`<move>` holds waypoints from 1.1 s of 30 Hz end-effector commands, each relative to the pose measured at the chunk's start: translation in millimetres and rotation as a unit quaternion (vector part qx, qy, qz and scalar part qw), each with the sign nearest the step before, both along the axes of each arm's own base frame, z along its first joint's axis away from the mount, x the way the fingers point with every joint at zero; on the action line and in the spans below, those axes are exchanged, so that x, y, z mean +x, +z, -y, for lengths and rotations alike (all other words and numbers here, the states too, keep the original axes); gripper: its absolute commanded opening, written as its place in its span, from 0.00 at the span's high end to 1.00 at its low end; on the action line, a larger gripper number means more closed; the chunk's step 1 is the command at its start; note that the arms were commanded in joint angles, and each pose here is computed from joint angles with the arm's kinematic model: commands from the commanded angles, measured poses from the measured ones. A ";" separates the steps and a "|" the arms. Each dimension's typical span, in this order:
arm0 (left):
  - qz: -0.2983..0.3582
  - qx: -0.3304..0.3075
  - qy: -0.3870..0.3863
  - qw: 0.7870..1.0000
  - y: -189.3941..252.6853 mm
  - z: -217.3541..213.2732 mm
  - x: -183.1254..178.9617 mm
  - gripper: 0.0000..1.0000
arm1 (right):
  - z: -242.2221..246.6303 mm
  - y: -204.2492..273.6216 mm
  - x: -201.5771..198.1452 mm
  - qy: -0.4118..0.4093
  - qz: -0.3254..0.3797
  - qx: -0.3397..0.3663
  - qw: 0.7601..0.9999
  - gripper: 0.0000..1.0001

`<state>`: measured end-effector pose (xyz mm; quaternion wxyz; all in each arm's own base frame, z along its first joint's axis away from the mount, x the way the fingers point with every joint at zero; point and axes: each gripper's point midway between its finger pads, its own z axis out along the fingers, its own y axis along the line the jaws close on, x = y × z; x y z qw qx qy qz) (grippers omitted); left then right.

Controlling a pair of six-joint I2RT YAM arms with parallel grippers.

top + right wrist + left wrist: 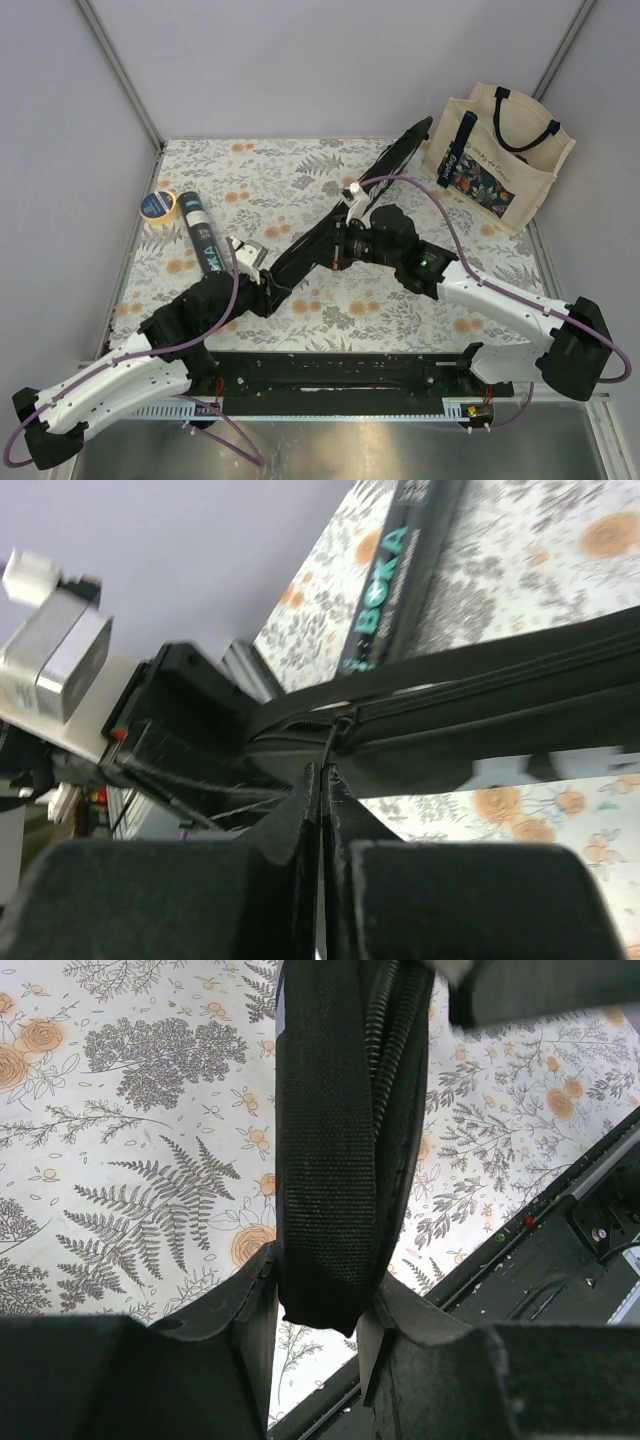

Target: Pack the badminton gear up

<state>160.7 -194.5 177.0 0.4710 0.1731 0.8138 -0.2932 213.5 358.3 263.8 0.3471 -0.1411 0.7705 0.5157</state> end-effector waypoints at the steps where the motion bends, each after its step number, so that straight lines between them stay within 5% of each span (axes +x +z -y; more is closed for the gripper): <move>1: 0.037 -0.048 0.042 0.997 38.6 5.3 21.0 1.00 | -28.6 37.2 -41.8 0.058 0.036 0.044 0.997 1.00; 13: 0.035 -0.051 0.054 0.997 39.3 6.1 25.1 1.00 | -76.3 13.8 -101.1 0.126 0.019 0.018 0.992 1.00; 23: 0.035 -0.055 0.074 0.995 38.6 0.9 28.6 1.00 | -71.8 -3.2 -89.8 0.066 0.004 0.006 0.998 1.00; 30: 0.010 -0.021 0.149 0.989 9.3 -21.5 37.9 1.00 | -20.1 20.8 -41.3 -0.091 0.070 -0.015 0.993 0.51; 33: -0.008 -0.012 0.145 0.989 -1.5 -19.6 35.4 1.00 | 15.7 24.3 -27.4 -0.148 0.089 -0.015 0.985 0.38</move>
